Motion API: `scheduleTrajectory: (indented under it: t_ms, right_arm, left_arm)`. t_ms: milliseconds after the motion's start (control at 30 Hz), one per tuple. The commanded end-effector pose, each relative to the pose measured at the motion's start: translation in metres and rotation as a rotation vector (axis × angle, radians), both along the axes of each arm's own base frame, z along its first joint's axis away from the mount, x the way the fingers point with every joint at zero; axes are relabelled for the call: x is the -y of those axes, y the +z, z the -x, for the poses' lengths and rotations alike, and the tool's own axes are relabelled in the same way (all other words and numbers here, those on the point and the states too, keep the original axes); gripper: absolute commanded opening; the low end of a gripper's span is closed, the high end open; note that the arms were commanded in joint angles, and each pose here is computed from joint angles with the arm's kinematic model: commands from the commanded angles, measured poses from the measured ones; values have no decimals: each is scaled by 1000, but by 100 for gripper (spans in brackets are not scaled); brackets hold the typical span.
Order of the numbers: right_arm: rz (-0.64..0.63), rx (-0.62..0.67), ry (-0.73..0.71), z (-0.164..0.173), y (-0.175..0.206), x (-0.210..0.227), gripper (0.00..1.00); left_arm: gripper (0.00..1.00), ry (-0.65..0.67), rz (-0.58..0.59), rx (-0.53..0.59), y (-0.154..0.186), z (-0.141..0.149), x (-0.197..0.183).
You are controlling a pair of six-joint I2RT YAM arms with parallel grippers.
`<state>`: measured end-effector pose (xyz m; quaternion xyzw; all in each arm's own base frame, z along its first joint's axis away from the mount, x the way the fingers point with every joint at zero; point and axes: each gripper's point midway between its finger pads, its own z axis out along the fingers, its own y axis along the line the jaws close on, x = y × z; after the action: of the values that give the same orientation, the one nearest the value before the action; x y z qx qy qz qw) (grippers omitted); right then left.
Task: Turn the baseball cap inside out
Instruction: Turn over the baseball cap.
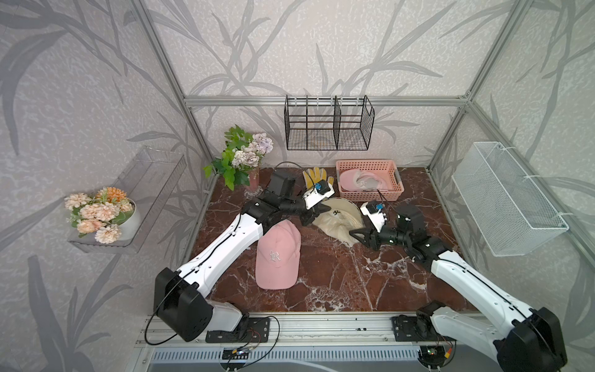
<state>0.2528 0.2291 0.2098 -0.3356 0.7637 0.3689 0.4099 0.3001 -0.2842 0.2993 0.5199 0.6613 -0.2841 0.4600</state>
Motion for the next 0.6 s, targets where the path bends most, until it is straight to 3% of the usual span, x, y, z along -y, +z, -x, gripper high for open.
scheduleTrajectory:
  t_ms: [0,300,567]
  right_arm:
    - [-30,-68,86,18,-11,-6,40]
    - [-153,-109,235,43,7,-19,39]
    - [-272,-13,123,21,37,-18,10]
  left_arm:
    - [0,-8,123,114,52,-1,-1]
    - [0,31,155,105,58,-9,-8]
    - [0,13,154,84,52,-6,-7]
